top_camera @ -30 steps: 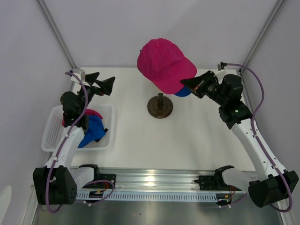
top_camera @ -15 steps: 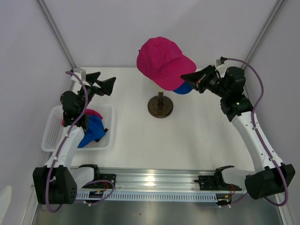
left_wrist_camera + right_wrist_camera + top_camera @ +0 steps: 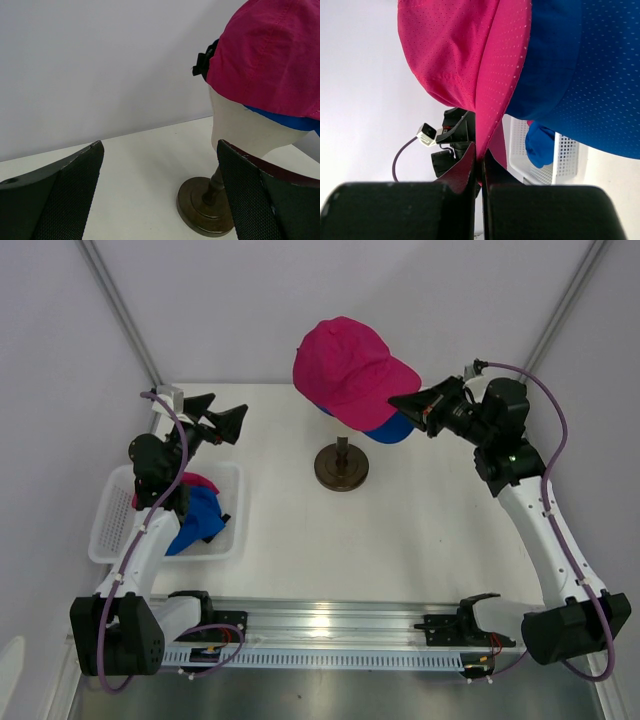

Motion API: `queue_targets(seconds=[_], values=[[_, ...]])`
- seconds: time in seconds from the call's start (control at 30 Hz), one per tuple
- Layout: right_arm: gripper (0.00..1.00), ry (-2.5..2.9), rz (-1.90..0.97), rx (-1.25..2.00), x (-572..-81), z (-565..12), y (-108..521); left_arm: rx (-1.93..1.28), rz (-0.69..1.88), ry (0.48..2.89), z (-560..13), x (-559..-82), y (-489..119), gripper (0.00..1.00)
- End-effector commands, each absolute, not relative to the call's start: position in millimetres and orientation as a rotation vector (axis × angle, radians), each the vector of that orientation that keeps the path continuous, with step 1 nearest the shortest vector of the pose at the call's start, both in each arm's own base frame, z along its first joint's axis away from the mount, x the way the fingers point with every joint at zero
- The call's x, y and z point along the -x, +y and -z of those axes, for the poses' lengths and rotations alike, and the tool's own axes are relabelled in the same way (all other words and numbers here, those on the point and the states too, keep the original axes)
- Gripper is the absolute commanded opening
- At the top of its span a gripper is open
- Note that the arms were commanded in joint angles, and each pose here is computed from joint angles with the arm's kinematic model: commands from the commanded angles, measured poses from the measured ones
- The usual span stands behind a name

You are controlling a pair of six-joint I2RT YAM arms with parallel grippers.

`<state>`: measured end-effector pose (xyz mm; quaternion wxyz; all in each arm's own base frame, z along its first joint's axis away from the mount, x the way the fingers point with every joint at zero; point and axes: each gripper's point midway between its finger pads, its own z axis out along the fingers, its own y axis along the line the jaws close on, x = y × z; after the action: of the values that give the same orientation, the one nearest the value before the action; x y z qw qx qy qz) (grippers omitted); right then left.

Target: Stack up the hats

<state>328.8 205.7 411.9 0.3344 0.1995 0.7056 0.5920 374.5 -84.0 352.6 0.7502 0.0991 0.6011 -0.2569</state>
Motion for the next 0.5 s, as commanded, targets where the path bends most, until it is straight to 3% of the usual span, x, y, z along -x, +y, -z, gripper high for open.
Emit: queue_targets(seconds=[0.0,0.47], values=[[0.00,1.854,-1.495,-0.539,-323.3,-409.1,190.2,-0.252,0.574,1.255,-373.4,-369.6,-87.4,0.96],[0.00,1.900,-1.559,-0.521,-330.6,-397.1,181.8,-0.265,0.585,1.266,-370.3,-365.7,-91.7,0.96]])
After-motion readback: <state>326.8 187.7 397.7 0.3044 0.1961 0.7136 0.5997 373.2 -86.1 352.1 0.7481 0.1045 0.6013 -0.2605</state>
